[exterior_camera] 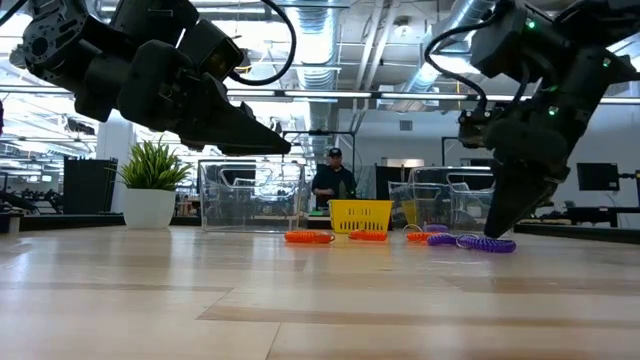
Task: Sort spring keychains
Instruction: Put the bottom purple spring keychain into the right transparent bin
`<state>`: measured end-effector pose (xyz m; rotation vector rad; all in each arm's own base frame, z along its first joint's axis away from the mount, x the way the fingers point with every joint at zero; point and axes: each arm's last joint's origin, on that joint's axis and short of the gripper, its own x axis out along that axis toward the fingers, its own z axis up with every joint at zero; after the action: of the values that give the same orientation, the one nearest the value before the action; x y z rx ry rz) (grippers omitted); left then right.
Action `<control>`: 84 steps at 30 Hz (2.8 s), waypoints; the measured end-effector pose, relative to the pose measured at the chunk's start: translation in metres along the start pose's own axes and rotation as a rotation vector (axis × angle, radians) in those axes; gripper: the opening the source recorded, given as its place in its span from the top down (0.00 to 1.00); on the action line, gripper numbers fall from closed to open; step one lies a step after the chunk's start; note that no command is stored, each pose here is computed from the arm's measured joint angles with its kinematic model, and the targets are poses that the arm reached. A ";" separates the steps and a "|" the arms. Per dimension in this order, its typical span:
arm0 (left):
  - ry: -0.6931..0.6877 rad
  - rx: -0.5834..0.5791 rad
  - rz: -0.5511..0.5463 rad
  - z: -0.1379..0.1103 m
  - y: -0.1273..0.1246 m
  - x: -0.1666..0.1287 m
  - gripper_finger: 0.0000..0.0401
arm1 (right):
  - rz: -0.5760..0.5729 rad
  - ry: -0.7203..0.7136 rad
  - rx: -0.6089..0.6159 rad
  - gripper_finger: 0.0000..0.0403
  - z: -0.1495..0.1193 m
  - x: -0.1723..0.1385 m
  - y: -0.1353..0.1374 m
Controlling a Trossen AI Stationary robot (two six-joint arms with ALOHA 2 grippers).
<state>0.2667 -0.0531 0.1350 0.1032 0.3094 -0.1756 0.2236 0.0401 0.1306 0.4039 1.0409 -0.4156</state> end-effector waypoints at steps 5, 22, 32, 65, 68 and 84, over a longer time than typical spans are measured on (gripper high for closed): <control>0.000 0.000 0.000 0.000 0.000 0.000 0.55 | 0.011 -0.012 0.002 0.82 0.004 -0.002 0.003; 0.000 0.000 0.000 0.000 0.000 0.000 0.55 | -0.009 -0.010 0.000 0.82 -0.003 0.002 -0.002; 0.000 0.000 0.000 0.000 0.000 0.000 0.55 | -0.013 -0.006 0.002 0.82 -0.013 0.008 -0.010; 0.000 0.000 0.000 0.000 0.000 0.000 0.55 | 0.044 -0.052 -0.070 0.82 -0.004 0.001 0.007; 0.000 0.000 0.000 0.000 0.000 0.000 0.55 | 0.027 -0.038 -0.067 0.82 -0.008 0.004 0.002; 0.000 0.000 0.000 0.000 0.000 0.000 0.55 | 0.044 -0.046 -0.023 0.83 -0.013 0.012 -0.013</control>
<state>0.2667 -0.0531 0.1350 0.1032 0.3098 -0.1755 0.2131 0.0341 0.1122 0.3942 0.9892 -0.3723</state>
